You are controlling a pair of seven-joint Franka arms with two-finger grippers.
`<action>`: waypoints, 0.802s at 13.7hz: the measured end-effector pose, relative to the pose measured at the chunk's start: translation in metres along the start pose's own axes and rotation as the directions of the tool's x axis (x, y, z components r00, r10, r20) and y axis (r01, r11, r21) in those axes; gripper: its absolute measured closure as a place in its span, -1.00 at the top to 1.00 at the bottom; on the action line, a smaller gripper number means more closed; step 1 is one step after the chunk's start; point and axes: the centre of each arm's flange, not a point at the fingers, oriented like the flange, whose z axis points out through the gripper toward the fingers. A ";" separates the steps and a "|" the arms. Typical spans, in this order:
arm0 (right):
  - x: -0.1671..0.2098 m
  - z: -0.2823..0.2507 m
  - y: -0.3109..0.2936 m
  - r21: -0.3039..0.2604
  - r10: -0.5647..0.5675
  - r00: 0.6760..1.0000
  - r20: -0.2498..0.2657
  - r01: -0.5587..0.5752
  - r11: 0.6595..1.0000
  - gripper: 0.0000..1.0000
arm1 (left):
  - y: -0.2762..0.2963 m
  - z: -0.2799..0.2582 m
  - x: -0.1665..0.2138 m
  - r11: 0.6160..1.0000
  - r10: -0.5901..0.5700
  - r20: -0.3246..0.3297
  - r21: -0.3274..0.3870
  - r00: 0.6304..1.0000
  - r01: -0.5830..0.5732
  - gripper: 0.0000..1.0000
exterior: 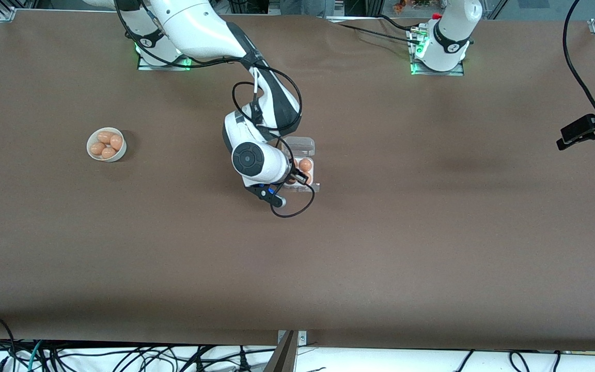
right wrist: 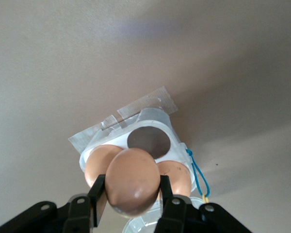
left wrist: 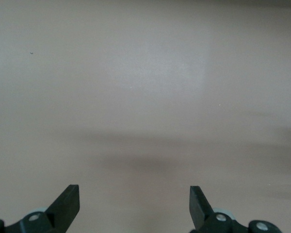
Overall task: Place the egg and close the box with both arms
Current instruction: 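Lower the egg into the empty box slot and open the right gripper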
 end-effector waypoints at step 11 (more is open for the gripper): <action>0.009 0.014 0.009 -0.046 0.018 1.000 0.022 -0.017 0.999 0.06 | 0.001 0.000 0.000 1.000 0.001 0.000 0.000 1.000 -0.001 1.00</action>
